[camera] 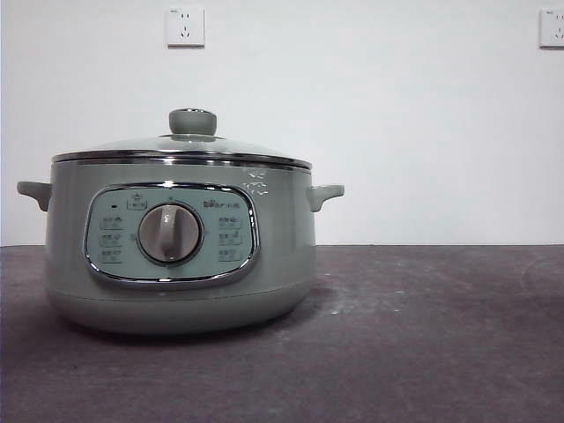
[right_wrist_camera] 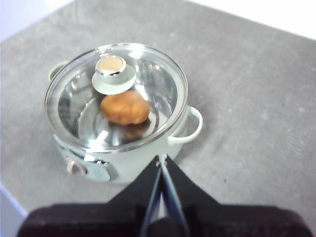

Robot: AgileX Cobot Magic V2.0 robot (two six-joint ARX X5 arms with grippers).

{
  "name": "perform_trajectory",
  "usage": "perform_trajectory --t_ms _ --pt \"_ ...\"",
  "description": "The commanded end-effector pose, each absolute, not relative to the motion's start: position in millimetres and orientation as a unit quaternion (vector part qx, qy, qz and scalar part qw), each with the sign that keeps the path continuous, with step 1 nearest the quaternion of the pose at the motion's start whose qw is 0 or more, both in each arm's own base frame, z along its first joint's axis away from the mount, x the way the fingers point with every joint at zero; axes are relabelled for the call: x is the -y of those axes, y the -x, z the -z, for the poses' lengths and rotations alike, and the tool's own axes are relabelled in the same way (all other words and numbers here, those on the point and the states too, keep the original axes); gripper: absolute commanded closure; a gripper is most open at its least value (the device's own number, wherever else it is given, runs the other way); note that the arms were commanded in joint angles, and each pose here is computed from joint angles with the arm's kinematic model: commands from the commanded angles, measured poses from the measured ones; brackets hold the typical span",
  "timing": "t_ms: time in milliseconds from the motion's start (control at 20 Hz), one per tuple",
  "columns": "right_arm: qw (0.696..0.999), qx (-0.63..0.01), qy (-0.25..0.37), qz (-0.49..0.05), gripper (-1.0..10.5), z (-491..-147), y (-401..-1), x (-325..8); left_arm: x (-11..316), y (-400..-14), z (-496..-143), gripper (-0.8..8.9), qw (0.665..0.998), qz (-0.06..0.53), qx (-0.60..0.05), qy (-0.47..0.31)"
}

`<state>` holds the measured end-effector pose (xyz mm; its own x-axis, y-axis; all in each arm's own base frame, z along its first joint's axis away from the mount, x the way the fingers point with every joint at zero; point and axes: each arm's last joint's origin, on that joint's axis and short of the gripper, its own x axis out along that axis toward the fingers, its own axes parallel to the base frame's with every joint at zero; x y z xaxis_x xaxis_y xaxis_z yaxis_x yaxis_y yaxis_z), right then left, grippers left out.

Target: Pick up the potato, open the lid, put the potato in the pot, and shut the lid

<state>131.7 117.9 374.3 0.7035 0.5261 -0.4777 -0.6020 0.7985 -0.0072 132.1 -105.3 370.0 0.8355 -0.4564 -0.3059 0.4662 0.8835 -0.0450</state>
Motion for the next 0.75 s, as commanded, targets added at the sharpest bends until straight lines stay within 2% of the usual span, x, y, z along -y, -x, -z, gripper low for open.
perform_trajectory --t_ms 50,100,350,750 --pt "0.933 -0.205 0.067 -0.288 9.6 -352 -127 -112 104 -123 -352 8.22 0.959 0.232 -0.157 -0.036" --pt "0.94 -0.193 0.065 -0.275 9.6 -343 -124 -108 103 -120 -343 8.22 0.962 0.224 -0.154 -0.039" --pt "0.947 -0.154 0.046 -0.278 9.6 -306 -114 -99 104 -108 -294 8.22 0.96 0.245 -0.131 -0.029" --pt "0.941 -0.184 0.061 -0.277 9.5 -297 -115 -100 104 -107 -282 8.17 0.953 0.243 -0.172 -0.05"
